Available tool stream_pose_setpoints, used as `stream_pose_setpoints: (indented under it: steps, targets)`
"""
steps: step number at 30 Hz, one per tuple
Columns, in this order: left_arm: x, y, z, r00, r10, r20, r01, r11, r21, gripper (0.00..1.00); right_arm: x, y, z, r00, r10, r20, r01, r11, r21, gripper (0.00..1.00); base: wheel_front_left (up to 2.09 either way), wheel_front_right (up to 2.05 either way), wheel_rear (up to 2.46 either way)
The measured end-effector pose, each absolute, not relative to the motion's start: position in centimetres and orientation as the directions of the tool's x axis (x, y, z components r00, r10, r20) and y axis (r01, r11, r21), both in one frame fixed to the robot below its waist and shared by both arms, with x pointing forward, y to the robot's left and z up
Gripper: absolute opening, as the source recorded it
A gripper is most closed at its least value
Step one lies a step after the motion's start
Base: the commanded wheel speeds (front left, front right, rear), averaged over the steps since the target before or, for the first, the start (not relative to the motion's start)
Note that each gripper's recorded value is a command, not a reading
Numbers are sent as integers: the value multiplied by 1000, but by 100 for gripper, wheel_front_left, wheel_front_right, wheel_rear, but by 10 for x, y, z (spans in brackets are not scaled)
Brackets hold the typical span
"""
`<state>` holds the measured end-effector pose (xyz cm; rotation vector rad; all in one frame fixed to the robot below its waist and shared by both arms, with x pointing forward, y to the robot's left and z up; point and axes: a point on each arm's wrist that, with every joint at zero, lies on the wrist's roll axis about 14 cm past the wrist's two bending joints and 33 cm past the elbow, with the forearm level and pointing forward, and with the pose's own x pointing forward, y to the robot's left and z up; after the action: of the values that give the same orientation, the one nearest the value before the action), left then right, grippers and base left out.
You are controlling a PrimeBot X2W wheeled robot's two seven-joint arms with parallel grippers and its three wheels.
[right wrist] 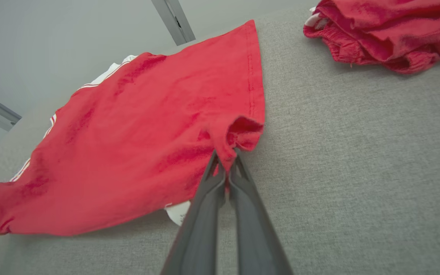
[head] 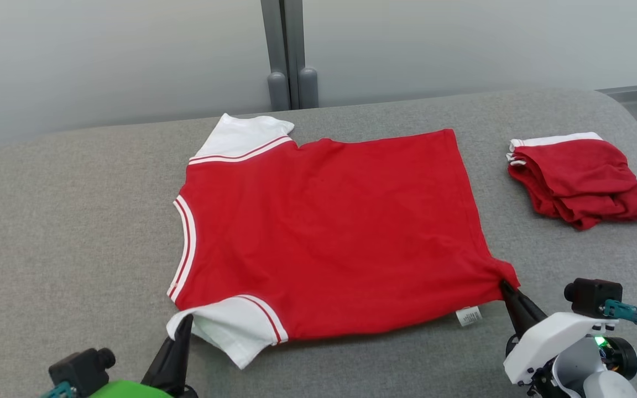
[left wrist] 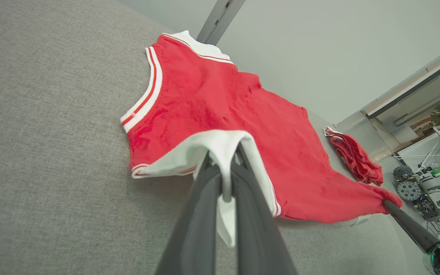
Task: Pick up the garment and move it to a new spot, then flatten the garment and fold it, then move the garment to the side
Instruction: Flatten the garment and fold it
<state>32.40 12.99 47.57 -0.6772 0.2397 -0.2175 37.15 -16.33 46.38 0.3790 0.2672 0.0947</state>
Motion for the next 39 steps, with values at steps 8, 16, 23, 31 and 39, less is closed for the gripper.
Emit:
stream_pose_setpoints:
  steps: [8, 16, 23, 31, 39]
  targets:
    - [367, 114, 484, 944, -315, -98, 190, 763, -618, 0, 391, -160, 453, 943, 154, -293, -39, 930, 366, 0, 0, 0, 0]
    - [429, 113, 496, 956, -292, -38, 226, 810, -541, 0, 435, -166, 457, 956, 125, -267, -1, 907, 421, 0, 0, 0, 0]
    - [466, 112, 487, 961, -275, -39, 215, 825, -523, 0, 463, -166, 443, 952, 108, -285, 18, 914, 406, 0, 0, 0, 0]
    - [481, 109, 459, 957, -271, -102, 187, 847, -498, 6, 480, -162, 434, 958, 100, -268, 18, 914, 406, 47, 0, 0, 0]
    - [488, 123, 476, 975, -219, -50, 166, 853, -495, 100, 489, -154, 464, 986, 102, -131, -43, 919, 392, 100, 0, 0, 0]
